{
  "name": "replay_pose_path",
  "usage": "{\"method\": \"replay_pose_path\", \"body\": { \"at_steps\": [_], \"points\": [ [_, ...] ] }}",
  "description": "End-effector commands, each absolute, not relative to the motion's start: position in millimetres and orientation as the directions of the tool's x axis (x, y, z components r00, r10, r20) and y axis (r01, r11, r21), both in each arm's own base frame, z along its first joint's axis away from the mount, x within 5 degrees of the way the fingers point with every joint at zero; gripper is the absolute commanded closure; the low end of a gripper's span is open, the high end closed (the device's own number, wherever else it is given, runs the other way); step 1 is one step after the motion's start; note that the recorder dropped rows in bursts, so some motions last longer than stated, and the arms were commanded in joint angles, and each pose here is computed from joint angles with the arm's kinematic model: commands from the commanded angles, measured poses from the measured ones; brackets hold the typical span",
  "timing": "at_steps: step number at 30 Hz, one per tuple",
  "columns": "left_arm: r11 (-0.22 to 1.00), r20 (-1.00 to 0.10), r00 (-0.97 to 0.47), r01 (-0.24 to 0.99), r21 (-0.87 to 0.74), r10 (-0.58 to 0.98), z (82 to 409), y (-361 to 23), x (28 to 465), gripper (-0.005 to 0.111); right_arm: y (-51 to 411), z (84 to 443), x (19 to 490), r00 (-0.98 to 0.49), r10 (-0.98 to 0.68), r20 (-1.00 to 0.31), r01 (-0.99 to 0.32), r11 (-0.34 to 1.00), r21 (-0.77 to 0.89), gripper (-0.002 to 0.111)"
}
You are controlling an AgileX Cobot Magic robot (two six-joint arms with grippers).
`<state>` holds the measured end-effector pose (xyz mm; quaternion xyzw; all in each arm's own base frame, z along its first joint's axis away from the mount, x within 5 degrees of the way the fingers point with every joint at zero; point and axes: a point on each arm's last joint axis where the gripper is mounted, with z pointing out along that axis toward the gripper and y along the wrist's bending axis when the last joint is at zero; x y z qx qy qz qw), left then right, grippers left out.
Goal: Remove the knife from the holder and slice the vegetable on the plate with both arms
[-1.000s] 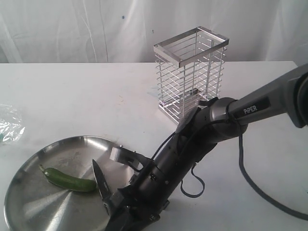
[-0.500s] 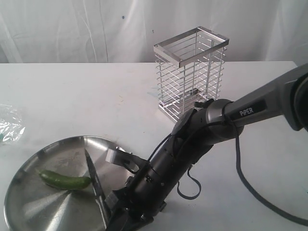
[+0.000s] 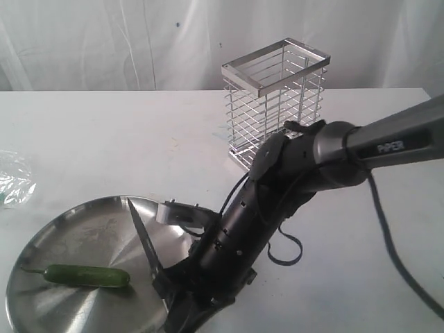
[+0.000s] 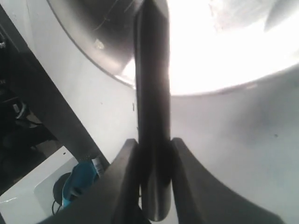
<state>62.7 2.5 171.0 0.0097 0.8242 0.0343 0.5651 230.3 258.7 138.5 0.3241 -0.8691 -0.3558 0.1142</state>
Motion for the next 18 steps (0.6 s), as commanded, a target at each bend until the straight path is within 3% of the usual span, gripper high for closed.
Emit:
{"method": "replay_pose_path", "body": {
  "at_steps": [1,6,10,15,18],
  "points": [
    [0.998,-0.932,-0.36,-0.021,0.057,0.046,169.8,2.1,62.3,0.107,244.3,174.8,222.1,-0.741,-0.671,-0.024,-0.533,0.565,0.63,0.104],
    [0.998,-0.932,-0.36,-0.021,0.057,0.046,169.8,2.1,62.3,0.107,218.1,208.0,204.8,-0.674,-0.735,0.068,-0.64,0.628,0.444,0.104],
    [0.998,-0.935,-0.35,-0.008,0.058,0.051,170.4,1.2,61.7,0.107,239.7,213.0,175.8,-0.625,-0.777,0.074,-0.697,0.598,0.397,0.104],
    [0.998,-0.938,-0.343,-0.004,0.058,0.053,170.9,0.9,61.6,0.107,283.3,211.1,166.2,-0.808,-0.575,-0.129,-0.574,0.719,0.392,0.104],
    [0.998,-0.938,-0.343,-0.004,0.058,0.053,170.9,0.9,61.6,0.107,290.8,192.3,166.1,-0.832,-0.55,-0.075,-0.533,0.754,0.385,0.104]
  ]
}}
